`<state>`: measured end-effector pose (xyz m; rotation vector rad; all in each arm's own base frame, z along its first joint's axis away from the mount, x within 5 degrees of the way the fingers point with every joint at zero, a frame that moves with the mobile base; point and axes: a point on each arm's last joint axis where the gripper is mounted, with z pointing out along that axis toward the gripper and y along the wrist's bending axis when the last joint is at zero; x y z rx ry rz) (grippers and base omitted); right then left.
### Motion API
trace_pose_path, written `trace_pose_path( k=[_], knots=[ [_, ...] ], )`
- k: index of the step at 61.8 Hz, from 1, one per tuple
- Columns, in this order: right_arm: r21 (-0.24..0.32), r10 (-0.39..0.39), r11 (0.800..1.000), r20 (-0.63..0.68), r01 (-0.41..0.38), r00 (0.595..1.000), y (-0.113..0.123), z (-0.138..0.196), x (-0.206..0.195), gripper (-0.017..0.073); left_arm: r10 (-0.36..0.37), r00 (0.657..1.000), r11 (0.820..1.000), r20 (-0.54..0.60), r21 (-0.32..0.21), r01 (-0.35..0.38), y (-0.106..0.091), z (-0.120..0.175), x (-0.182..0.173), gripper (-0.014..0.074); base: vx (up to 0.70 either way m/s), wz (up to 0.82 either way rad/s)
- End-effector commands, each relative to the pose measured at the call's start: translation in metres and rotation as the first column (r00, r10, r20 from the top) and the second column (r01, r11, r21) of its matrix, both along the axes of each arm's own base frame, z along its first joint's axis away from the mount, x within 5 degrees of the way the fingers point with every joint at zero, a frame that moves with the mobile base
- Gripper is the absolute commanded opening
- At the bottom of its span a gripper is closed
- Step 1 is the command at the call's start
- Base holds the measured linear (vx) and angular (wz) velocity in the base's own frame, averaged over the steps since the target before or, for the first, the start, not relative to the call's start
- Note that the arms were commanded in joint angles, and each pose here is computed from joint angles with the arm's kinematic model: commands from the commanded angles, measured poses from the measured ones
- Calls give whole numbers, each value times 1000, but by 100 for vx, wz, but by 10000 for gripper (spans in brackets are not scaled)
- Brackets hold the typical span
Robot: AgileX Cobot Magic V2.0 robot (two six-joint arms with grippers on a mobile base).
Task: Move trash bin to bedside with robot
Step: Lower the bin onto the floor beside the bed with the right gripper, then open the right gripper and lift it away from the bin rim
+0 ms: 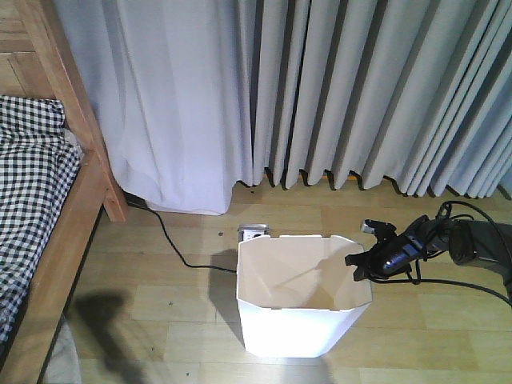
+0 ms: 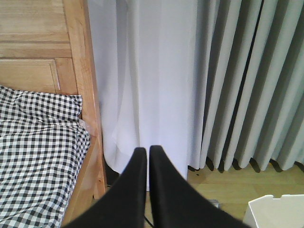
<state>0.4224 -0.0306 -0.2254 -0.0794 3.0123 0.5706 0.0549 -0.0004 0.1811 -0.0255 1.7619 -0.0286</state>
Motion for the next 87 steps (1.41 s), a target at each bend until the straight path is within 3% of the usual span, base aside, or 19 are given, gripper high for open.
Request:
trace_pose_path(
  k=[1, 16, 46, 66, 87],
  knots=[
    [65, -20, 998, 19, 18, 1000, 5, 21, 16, 111, 3, 998, 1000, 66, -8, -2, 0, 1, 1, -6, 0, 0],
    [63, -15, 998, 18, 14, 1000, 5, 21, 16, 202, 3, 998, 1000, 66, -8, -2, 0, 1, 1, -6, 0, 0],
    [7, 7, 1000, 38, -7, 999, 0, 32, 24, 522, 3, 998, 1000, 66, -8, -2, 0, 1, 1, -6, 0, 0],
    [-14, 10, 1000, 65, -9, 998, -2, 34, 29, 529, 3, 998, 1000, 66, -8, -2, 0, 1, 1, -6, 0, 0],
    [20, 41, 999, 57, -42, 998, -1, 59, 34, 529, 3, 998, 1000, 66, -8, -2, 0, 1, 1, -6, 0, 0]
  ],
)
